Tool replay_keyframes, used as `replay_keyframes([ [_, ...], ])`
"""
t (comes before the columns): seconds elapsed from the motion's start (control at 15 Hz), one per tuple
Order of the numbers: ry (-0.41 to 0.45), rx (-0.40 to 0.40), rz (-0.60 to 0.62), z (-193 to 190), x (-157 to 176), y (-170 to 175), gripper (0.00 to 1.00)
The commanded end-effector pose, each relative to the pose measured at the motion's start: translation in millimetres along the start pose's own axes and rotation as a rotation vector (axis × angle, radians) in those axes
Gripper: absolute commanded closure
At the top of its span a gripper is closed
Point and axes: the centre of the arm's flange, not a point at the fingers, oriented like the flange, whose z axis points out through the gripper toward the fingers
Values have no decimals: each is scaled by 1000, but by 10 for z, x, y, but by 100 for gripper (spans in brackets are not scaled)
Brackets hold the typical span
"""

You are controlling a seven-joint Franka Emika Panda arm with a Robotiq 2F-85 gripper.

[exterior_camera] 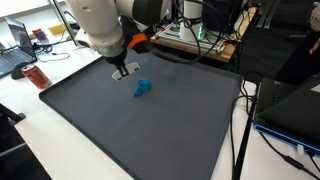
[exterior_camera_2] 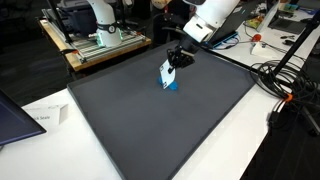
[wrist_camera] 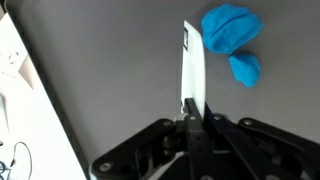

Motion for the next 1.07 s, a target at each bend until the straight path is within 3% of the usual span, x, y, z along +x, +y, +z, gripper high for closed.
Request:
replay_keyframes([
  [0.0, 7, -30, 13, 81, -6, -47, 96],
  [0.53, 21, -66, 33, 174, 3, -107, 99],
  [1.0, -97, -272, 121, 109, 88, -121, 99],
])
